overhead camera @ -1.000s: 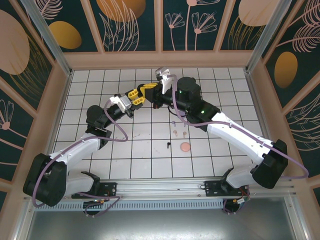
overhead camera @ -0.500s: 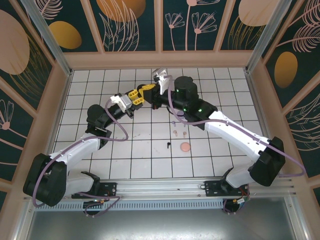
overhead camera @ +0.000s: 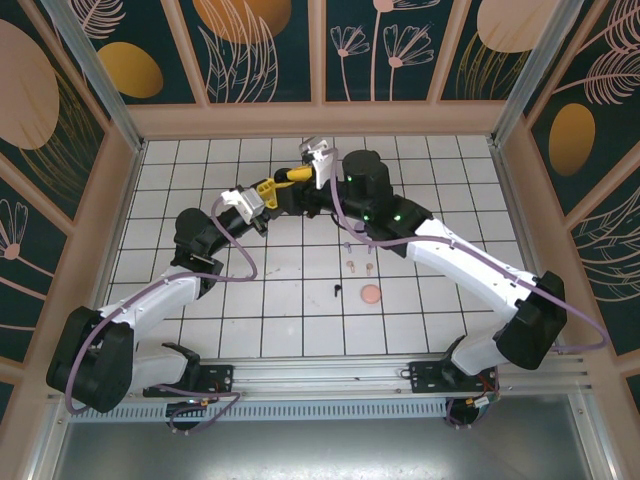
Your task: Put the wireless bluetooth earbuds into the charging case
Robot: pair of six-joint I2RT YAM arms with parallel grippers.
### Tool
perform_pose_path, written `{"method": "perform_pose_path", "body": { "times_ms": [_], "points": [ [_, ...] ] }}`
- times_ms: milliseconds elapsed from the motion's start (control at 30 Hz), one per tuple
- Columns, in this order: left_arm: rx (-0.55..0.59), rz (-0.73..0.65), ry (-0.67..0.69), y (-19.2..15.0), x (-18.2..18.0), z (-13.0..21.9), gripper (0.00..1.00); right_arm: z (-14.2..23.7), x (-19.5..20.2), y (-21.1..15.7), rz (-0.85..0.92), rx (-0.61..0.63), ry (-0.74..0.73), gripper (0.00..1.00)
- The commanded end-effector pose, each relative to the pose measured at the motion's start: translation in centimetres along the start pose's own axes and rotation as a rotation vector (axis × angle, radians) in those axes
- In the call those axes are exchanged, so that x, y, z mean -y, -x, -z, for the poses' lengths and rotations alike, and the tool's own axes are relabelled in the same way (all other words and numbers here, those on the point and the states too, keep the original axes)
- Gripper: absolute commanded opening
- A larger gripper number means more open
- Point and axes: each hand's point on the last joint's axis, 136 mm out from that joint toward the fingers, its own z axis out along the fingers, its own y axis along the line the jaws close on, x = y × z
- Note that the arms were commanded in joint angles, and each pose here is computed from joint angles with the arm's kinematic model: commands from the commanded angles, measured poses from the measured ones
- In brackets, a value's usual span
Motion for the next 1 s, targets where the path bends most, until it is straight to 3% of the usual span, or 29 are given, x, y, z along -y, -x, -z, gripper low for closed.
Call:
{"method": "perform_pose_path", "body": {
  "times_ms": [0, 233, 367, 467, 733, 967],
  "points": [
    [0.094, -0.045, -0.031, 2.8, 0.4, -0.4, 0.00, 1.3, 0.3, 3.3, -0.041, 0.066, -0.039, 0.65],
    [0.101, -0.034, -0.016, 2.6, 0.2, -0.3, 0.00, 6.5, 0.6, 7.2, -0.136, 0.193, -0.093, 0.72],
    [0.103, -0.037, -0.004, 2.7, 0.2, -0.1, 0.00, 9.4, 3.1, 5.7, -0.257, 0.187, -0.213, 0.73],
    [0.105, -0.027, 0.008, 2.6, 0.1, 0.1, 0.00, 9.9, 6.1, 1.3, -0.376, 0.100, -0.341, 0.72],
    [0.124, 0.001, 0.040, 3.1, 0.0, 0.9, 0.00, 8.3, 10.5, -16.4, -0.634, -0.292, -0.571, 0.60],
    [0.138, 0.000, 0.053, 3.8, 0.2, 1.7, 0.00, 7.9, 11.4, -26.0, -0.710, -0.541, -0.755, 0.42]
  ]
}}
